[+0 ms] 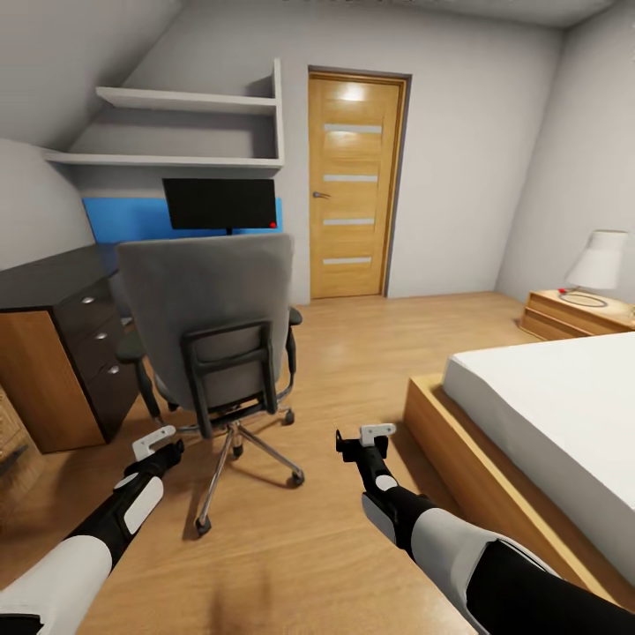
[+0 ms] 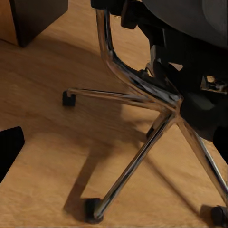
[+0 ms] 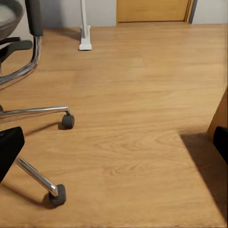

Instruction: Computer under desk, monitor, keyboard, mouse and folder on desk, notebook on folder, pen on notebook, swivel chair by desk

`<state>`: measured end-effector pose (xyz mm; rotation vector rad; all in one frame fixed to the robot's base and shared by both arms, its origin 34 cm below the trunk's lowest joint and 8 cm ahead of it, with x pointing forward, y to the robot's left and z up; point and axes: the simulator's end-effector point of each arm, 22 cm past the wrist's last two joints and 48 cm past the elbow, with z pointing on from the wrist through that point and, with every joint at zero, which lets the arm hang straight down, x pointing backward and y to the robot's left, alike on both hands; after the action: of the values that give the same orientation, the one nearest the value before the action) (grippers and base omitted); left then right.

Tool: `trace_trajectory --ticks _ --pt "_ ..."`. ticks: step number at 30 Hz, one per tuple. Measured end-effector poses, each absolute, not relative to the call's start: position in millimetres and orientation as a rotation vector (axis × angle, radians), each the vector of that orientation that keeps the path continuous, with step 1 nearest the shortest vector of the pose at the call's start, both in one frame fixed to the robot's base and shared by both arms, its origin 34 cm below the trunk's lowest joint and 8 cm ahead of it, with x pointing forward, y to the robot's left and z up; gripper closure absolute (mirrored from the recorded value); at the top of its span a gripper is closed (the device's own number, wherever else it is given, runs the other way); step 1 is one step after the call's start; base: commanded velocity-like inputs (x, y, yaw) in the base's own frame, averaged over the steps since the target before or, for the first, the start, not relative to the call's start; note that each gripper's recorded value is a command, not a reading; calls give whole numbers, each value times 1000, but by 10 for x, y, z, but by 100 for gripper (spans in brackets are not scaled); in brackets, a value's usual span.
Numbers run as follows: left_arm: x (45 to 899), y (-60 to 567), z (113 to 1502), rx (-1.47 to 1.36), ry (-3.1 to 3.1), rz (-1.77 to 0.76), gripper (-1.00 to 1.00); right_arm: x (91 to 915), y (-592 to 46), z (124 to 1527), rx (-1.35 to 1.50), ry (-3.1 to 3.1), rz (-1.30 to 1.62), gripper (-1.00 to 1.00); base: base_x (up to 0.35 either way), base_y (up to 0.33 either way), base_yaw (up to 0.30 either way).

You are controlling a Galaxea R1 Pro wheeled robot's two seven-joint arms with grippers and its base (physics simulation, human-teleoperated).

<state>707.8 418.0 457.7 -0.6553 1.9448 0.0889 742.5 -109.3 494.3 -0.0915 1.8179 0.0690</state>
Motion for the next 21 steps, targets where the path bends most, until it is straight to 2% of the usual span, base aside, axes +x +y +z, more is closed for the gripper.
trace_trajectory --ticks 7,21 --pt "7077 4179 4580 -653 1945 90 -100 7425 -1095 4946 -91 1818 68 -100 -149 -118 103" --pt "7049 3826 4395 -572 2005 98 -100 7424 -1097 4947 -90 1818 67 -100 -14 -10 165"
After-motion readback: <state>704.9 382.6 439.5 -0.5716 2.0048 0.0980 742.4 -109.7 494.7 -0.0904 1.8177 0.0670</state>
